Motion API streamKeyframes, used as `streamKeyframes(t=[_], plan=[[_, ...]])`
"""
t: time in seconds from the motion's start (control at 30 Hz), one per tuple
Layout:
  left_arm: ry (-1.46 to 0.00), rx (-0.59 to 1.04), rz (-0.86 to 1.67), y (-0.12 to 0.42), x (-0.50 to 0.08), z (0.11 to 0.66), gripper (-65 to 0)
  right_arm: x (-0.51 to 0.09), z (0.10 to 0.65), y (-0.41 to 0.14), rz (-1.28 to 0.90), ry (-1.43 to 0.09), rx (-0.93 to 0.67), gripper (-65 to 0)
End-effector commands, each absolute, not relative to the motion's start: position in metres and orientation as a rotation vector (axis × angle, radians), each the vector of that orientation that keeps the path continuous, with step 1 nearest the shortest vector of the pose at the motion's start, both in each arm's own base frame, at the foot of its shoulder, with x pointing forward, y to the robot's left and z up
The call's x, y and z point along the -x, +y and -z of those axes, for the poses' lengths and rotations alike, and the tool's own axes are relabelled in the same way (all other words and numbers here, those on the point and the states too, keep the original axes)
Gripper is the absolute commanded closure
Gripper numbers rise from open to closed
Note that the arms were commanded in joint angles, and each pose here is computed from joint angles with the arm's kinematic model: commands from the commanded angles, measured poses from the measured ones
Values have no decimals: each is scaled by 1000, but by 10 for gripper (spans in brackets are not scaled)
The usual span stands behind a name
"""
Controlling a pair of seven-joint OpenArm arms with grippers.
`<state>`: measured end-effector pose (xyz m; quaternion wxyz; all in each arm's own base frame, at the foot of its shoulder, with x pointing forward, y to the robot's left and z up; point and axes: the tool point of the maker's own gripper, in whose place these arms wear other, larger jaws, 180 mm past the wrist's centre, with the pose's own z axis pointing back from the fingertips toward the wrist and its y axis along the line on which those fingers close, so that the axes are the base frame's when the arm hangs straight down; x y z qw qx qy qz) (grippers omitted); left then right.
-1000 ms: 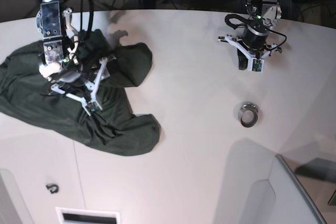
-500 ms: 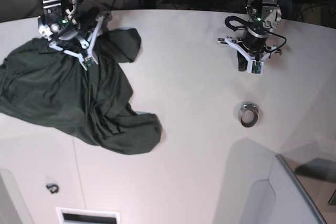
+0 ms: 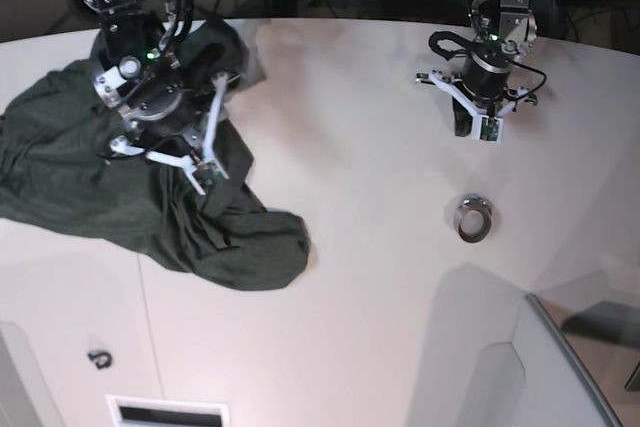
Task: Layout the t-shirt on the table in an organized manner, then fold the t-shirt properly
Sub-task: 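Regrasp the shirt with the right gripper and lift it up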
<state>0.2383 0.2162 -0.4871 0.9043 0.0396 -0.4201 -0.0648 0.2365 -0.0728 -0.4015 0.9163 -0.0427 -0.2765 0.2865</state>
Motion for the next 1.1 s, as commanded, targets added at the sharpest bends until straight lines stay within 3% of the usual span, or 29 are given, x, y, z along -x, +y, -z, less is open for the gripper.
streamKeyframes(t=[0.0, 0.13, 0.3, 0.7, 0.77, 0.9, 1.07], plan=[[-898, -92, 137, 220, -244, 480, 0, -239, 401, -57, -635, -585, 70, -236], [-898, -93, 135, 220, -244, 480, 0, -256, 422, -26, -670, -612, 45, -240], [-897, -97, 133, 223, -244, 480, 0, -269, 457, -33, -633, -535, 106, -369], [-897, -99, 131, 224, -244, 479, 0, -277, 504, -49, -564, -477, 96, -368], [-896, -99, 131, 224, -243, 480, 0, -275, 512, -57, -540, -463, 97, -332], [-896, -99, 131, 224, -243, 480, 0, -279, 507, -60, -523, -479, 97, -63], [-899, -102, 131, 225, -244, 479, 0, -292, 465, -25, -599, -616, 41, -30]])
